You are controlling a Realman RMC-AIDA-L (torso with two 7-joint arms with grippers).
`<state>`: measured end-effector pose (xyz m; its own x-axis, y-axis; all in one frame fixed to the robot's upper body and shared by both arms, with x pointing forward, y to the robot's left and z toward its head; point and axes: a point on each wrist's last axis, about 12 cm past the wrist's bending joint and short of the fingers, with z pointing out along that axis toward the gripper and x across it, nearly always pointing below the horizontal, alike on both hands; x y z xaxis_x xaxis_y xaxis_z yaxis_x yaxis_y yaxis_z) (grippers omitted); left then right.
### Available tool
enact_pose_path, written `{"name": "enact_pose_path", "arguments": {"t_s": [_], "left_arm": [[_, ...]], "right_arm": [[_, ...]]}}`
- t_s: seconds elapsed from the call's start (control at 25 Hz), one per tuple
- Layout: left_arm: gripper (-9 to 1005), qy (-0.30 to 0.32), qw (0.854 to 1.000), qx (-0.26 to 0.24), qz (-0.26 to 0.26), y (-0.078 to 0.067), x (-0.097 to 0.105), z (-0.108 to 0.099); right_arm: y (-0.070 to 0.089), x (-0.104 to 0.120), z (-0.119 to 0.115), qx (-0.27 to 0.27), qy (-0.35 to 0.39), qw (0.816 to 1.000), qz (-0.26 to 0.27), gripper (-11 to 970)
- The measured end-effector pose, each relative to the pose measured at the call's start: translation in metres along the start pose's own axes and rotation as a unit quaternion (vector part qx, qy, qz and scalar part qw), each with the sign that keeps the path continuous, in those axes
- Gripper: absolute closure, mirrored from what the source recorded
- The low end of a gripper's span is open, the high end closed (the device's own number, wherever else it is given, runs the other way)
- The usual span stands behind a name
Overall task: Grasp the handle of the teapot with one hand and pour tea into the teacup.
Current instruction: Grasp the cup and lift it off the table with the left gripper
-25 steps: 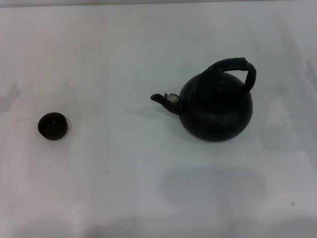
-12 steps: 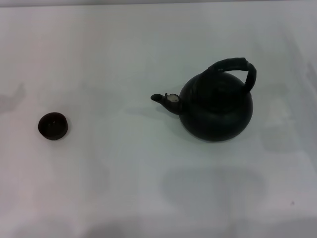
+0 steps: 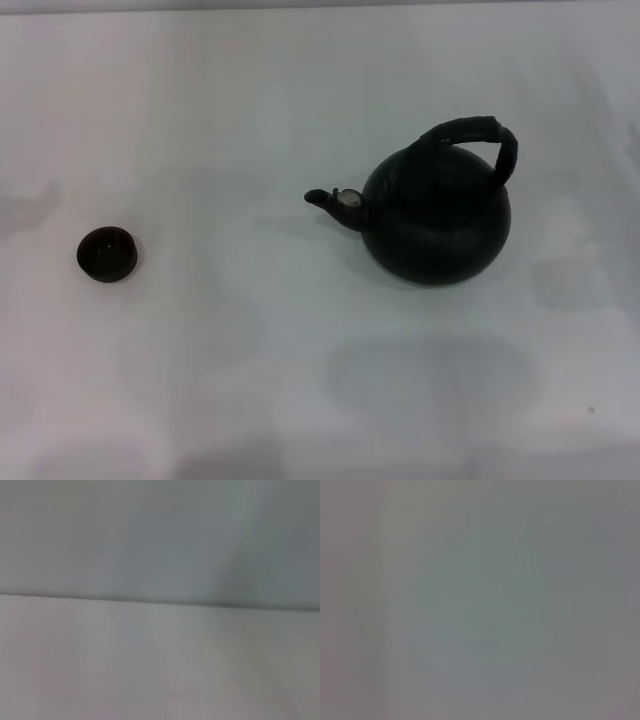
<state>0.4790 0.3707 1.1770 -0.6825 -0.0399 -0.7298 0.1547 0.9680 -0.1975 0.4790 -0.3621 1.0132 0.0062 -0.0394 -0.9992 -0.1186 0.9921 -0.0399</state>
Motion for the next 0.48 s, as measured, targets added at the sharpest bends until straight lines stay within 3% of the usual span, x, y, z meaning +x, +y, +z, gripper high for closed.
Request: {"name": "enact_pose_path", "arguments": {"t_s": [0.48], "left_arm": [[126,0.106,0.991,0.047,0.064,-0.041,0.006,0.065]], "right_arm": [[0.003,0.007,-0.008,0.003,0.014,1.000,0.007,86]]}}
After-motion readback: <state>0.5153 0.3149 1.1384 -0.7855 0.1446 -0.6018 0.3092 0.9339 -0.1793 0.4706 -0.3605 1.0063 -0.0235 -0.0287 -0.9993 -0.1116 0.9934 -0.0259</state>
